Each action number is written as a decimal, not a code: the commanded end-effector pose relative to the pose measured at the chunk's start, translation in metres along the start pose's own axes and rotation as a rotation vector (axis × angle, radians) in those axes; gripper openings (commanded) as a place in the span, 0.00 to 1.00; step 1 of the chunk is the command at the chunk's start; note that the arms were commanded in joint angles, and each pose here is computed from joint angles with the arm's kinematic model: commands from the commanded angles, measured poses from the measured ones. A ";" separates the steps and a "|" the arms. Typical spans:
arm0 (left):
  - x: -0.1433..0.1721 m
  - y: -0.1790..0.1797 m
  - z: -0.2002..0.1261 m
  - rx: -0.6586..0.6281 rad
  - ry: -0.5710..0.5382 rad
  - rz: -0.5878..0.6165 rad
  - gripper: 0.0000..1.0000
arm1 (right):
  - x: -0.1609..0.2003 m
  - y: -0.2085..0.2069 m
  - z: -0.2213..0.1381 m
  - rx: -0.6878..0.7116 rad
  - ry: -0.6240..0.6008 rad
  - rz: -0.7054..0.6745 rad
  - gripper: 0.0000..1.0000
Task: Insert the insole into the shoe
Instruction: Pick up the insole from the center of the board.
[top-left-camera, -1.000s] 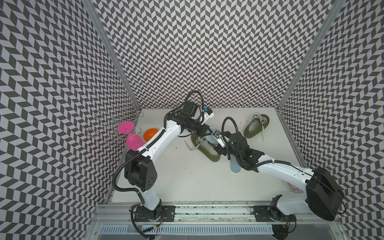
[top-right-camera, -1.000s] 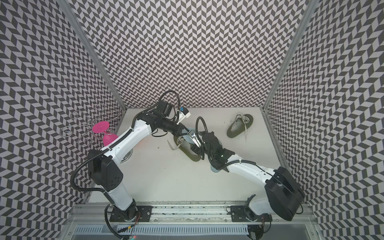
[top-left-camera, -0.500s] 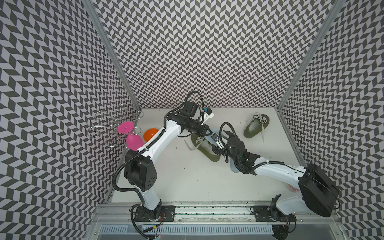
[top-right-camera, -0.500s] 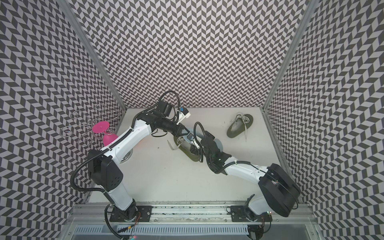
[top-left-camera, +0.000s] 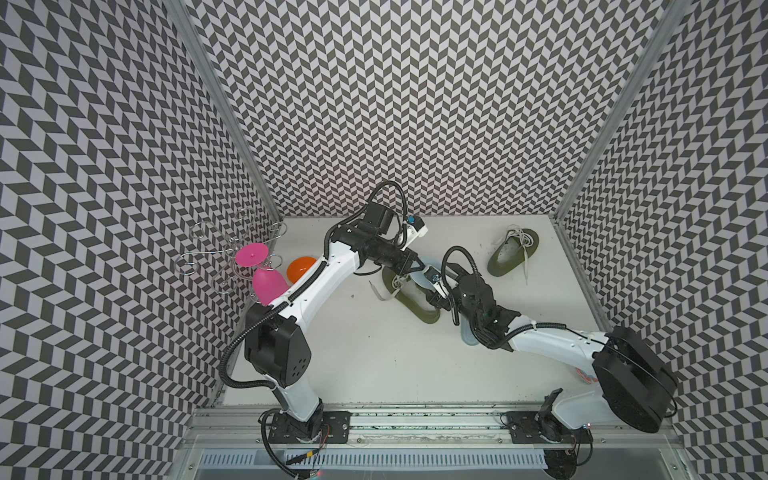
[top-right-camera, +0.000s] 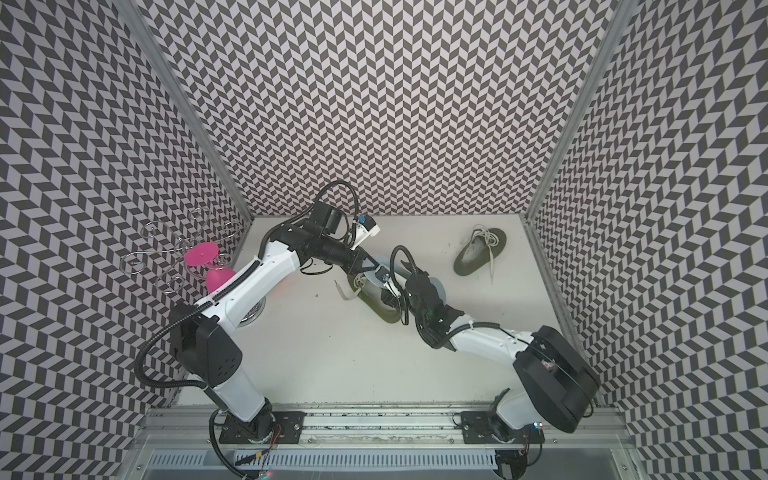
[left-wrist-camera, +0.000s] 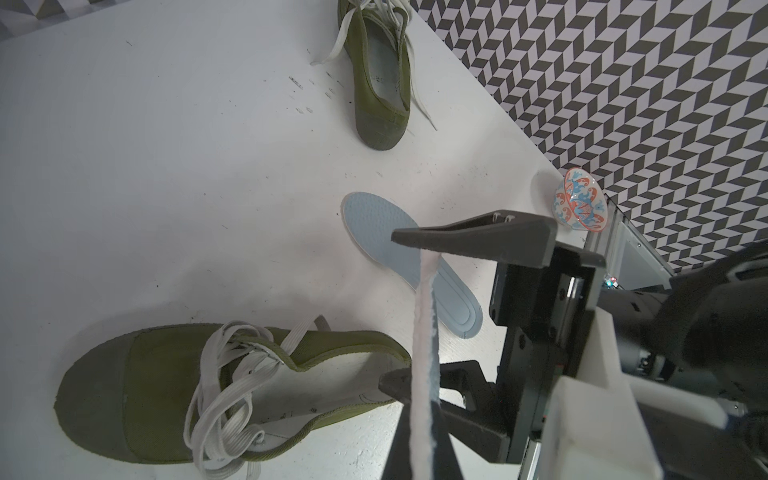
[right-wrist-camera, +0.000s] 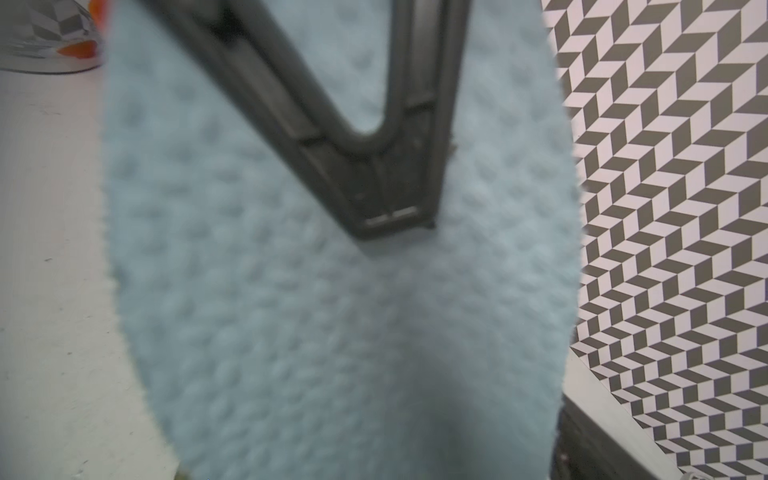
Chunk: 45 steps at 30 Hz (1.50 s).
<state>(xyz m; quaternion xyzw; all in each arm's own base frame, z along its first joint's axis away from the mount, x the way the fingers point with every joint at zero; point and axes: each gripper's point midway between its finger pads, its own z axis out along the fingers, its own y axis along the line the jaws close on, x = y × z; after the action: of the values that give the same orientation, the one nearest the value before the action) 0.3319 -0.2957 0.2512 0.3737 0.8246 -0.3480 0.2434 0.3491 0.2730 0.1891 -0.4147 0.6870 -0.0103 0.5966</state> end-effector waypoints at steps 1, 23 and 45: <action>-0.002 -0.010 -0.009 -0.001 -0.012 0.057 0.00 | -0.031 -0.009 -0.009 -0.039 -0.115 0.042 0.84; -0.014 -0.015 -0.008 -0.006 -0.039 0.133 0.00 | -0.038 0.007 -0.017 -0.171 -0.147 0.097 0.58; 0.000 -0.032 0.003 0.037 0.024 0.275 0.00 | -0.030 -0.012 -0.013 -0.130 -0.115 0.100 0.86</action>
<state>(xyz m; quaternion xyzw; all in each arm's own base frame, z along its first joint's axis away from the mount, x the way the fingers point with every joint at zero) 0.3229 -0.3059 0.2500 0.4508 0.7889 -0.3212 0.2668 0.3322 0.2757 0.1964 -0.4228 0.6938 0.0908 0.5759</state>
